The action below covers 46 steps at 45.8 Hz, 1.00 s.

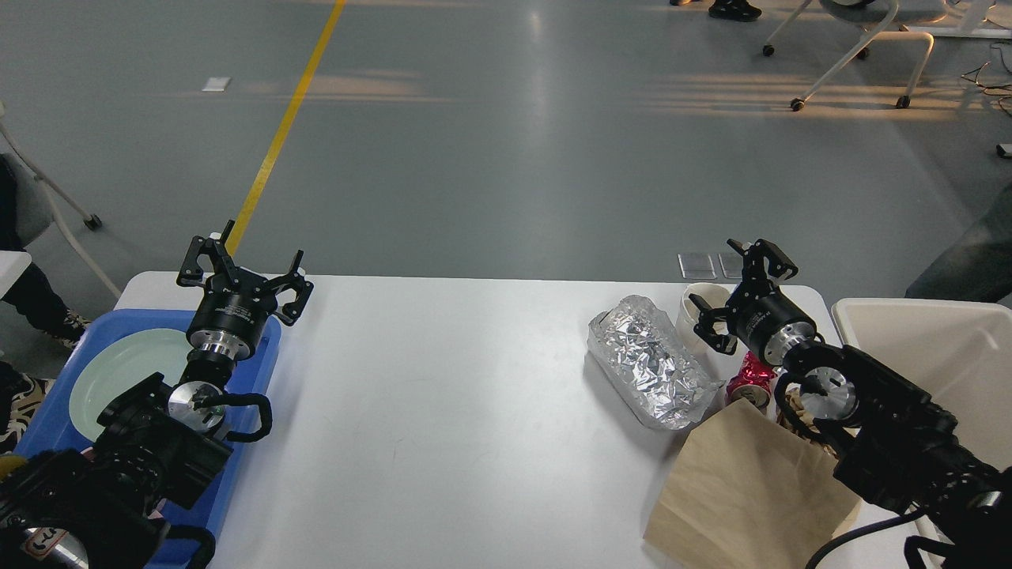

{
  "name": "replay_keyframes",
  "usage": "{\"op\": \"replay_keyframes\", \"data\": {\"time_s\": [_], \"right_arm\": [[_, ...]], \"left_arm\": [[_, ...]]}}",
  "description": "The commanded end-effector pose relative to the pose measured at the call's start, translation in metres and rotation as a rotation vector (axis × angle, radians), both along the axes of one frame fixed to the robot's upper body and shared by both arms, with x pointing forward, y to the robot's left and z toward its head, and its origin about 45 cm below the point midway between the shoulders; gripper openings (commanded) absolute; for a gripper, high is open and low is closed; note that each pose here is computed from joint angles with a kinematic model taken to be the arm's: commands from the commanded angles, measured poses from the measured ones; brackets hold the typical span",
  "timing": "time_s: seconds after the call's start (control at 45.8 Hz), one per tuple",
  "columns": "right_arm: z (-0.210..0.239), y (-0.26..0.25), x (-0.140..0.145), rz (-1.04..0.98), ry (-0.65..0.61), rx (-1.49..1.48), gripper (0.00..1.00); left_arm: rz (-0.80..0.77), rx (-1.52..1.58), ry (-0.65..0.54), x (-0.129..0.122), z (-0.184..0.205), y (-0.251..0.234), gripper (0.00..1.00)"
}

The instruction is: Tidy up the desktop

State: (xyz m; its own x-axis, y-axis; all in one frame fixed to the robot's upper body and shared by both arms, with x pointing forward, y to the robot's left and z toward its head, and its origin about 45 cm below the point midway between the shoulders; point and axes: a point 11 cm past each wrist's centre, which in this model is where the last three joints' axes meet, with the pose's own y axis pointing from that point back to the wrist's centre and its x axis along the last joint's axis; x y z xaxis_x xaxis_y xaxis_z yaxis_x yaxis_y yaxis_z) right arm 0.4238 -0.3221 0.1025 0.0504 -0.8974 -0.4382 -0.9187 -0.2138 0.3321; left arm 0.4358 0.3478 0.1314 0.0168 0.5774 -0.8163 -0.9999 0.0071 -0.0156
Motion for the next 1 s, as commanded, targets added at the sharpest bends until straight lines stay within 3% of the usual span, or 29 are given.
{"op": "replay_keyframes", "data": {"time_s": [0.0,0.437,0.983], "right_arm": [[0.0,0.0,0.0,0.0,0.0,0.0,1.0],[-0.001,0.0,-0.001,0.0,0.001,0.0,1.0],[0.0,0.0,0.0,0.0,0.0,0.0,1.0]], "left_arm": [[0.017,0.009,0.025,0.002,-0.001,0.001,0.96],[0.026,0.0,0.024,0.002,-0.002,0.0,0.96],[0.037,-0.029,-0.068,-0.011,-0.004,0.003,0.96]]}}
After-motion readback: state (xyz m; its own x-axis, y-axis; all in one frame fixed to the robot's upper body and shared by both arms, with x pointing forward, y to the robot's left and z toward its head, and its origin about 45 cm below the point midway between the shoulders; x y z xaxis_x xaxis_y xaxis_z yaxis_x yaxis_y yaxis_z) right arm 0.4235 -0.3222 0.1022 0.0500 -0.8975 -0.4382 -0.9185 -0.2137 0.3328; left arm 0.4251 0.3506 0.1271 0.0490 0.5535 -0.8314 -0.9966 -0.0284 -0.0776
